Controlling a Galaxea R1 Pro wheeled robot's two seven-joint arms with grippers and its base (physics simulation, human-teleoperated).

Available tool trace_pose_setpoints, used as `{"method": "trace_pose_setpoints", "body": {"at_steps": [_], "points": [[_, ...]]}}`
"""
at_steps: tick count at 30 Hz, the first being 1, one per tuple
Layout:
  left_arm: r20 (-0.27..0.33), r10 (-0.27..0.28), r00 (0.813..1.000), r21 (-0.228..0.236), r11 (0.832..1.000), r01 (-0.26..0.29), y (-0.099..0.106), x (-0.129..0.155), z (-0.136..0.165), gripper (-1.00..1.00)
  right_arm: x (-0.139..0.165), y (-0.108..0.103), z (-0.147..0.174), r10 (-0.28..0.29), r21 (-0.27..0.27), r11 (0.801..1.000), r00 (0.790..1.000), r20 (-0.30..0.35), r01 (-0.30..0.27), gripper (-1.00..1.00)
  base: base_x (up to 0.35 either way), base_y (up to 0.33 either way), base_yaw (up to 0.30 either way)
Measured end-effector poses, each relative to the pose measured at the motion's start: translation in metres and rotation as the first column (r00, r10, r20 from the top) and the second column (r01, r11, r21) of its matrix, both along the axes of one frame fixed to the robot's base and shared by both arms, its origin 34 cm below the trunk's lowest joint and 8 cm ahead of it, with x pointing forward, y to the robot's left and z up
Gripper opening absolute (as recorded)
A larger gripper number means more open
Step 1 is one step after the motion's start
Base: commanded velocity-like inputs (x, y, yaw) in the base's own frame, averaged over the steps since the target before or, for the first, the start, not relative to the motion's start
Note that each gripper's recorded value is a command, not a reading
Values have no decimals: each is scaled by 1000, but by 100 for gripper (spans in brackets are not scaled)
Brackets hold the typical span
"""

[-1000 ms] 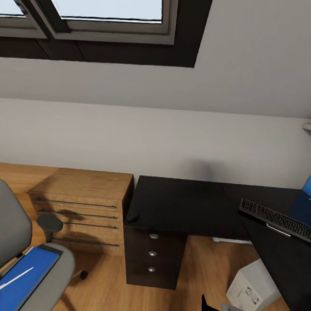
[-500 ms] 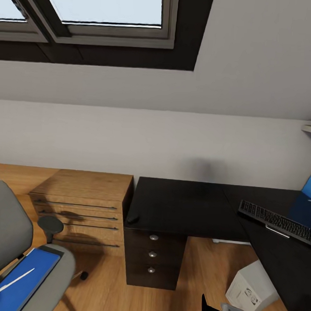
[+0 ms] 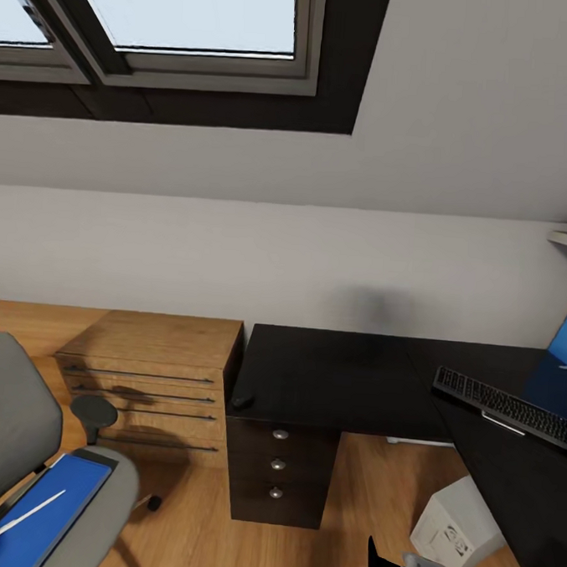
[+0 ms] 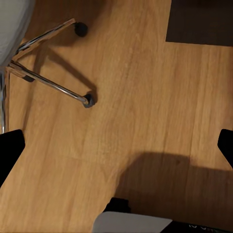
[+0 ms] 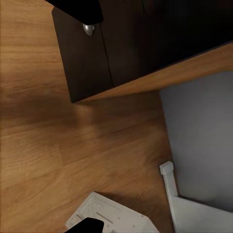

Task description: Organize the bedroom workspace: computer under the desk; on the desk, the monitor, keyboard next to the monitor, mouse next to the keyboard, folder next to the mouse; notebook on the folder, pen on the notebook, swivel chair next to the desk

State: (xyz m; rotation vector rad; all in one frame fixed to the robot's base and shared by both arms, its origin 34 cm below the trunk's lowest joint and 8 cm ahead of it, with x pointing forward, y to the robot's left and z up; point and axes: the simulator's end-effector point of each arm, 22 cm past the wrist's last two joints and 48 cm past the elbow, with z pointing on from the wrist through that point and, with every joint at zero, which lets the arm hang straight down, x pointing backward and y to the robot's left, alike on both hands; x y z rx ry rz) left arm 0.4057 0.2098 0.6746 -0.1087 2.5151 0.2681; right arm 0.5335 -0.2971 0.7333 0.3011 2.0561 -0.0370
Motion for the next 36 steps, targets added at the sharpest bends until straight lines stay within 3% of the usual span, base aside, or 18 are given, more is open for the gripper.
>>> {"method": "trace_pose_setpoints", "body": {"at_steps": [21,29,31,36], "points": [[7,3,1000,-3,1000,-3,-1,-5,19,100,-7,-1,18,-1,-2,1000,1000,4,1,100,0,0,0],[152,29,988,-38,999,-24,-8,42,63,100,-1,-4,39,-12,-21,1000,997,73,14,100,0,0,0],[218,45,975,-62,998,-33,-12,67,89,100,30,-22,72,-43,-54,997,984,173,53,100,0,0,0],[257,48,965,-85,996,-27,-19,92,121,100,67,-36,112,-67,-68,994,969,238,85,100,0,0,0]]}}
